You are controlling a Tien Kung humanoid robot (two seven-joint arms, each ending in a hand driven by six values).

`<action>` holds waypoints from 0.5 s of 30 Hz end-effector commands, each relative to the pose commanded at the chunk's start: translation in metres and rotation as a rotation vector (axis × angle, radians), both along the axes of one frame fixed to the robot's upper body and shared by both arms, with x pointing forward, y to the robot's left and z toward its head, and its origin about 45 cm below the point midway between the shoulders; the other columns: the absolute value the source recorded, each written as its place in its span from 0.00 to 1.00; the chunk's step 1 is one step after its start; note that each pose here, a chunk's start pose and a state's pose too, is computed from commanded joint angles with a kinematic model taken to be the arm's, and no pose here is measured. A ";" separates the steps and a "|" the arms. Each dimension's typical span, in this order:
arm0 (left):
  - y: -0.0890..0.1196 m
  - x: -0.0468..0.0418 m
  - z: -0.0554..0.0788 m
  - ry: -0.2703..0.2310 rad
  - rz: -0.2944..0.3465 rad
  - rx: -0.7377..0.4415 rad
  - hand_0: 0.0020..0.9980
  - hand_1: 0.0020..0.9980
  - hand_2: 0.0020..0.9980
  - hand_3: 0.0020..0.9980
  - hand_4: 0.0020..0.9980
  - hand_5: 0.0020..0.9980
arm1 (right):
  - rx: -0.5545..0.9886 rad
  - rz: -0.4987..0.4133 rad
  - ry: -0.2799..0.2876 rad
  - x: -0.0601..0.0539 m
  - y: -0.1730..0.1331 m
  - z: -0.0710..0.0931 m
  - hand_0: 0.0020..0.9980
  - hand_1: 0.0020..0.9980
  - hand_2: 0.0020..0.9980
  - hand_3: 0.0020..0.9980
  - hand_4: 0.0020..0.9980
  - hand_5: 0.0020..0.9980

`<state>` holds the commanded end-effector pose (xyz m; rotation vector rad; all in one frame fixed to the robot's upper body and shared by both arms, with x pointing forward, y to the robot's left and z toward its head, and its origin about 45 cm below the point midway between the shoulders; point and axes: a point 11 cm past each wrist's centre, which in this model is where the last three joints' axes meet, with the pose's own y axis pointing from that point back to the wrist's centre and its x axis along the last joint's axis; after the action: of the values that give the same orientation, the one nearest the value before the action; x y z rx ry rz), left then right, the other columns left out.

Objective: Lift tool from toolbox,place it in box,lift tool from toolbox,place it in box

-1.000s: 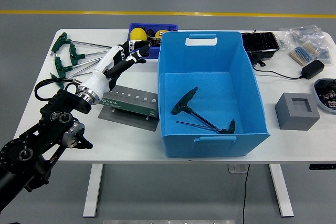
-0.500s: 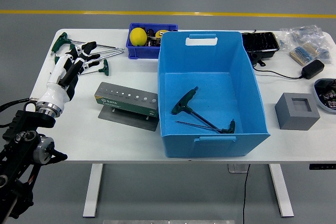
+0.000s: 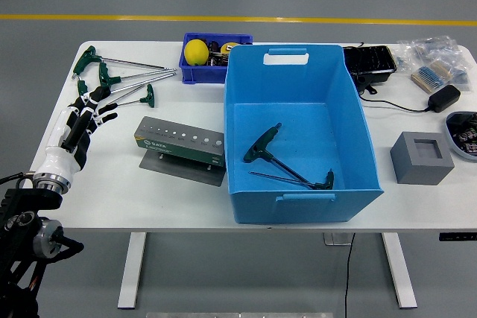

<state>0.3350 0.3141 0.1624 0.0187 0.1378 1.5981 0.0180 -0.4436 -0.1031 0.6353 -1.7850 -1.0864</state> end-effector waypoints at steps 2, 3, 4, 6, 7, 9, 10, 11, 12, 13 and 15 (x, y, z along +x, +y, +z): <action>0.001 0.0008 0.001 -0.001 0.000 0.004 0.72 0.75 0.87 0.77 0.91 0.78 | 0.000 -0.002 -0.002 0.000 0.000 0.000 0.70 0.67 0.73 0.56 0.79 0.69; 0.001 0.0011 0.001 -0.002 0.000 0.006 0.72 0.75 0.87 0.77 0.91 0.78 | 0.000 -0.004 -0.003 0.000 0.000 0.000 0.70 0.67 0.73 0.56 0.79 0.69; 0.002 0.0013 0.001 -0.002 0.001 0.007 0.72 0.75 0.87 0.77 0.91 0.78 | 0.000 -0.006 -0.004 0.000 0.000 0.000 0.70 0.67 0.73 0.56 0.79 0.69; 0.003 0.0014 0.001 -0.001 0.003 0.009 0.72 0.75 0.87 0.77 0.91 0.78 | 0.000 -0.007 -0.006 0.000 0.000 0.000 0.70 0.67 0.73 0.56 0.79 0.69; 0.004 0.0013 0.000 0.002 0.004 0.009 0.72 0.75 0.87 0.77 0.91 0.78 | 0.000 -0.009 -0.008 0.001 0.000 0.000 0.70 0.67 0.73 0.56 0.79 0.69; 0.005 0.0010 -0.001 0.006 0.005 0.008 0.72 0.75 0.87 0.77 0.91 0.78 | 0.000 -0.010 -0.009 0.001 -0.001 0.000 0.70 0.67 0.73 0.56 0.79 0.69; 0.005 0.0010 -0.001 0.007 0.006 0.006 0.72 0.75 0.87 0.77 0.91 0.78 | 0.000 -0.010 -0.010 0.001 -0.001 0.000 0.70 0.67 0.73 0.56 0.79 0.69; 0.004 0.0011 -0.002 0.007 0.007 0.005 0.72 0.75 0.87 0.77 0.91 0.78 | 0.000 -0.010 -0.011 0.001 -0.001 0.000 0.70 0.67 0.73 0.56 0.79 0.69; 0.004 0.0012 -0.002 0.008 0.006 0.005 0.72 0.75 0.87 0.77 0.91 0.78 | 0.000 -0.010 -0.011 0.002 -0.001 0.000 0.70 0.67 0.73 0.56 0.79 0.69; 0.004 0.0014 -0.002 0.008 0.005 0.005 0.72 0.75 0.87 0.77 0.91 0.78 | 0.000 -0.011 -0.012 0.002 -0.001 0.000 0.70 0.67 0.73 0.56 0.79 0.69; 0.004 0.0017 -0.001 0.008 0.004 0.005 0.72 0.75 0.87 0.77 0.91 0.78 | 0.000 -0.011 -0.012 0.002 -0.001 0.000 0.70 0.67 0.73 0.56 0.79 0.69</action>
<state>0.3367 0.3178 0.1611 0.0282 0.1398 1.6025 0.0202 -0.4443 -0.1027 0.6339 -1.8010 -1.0917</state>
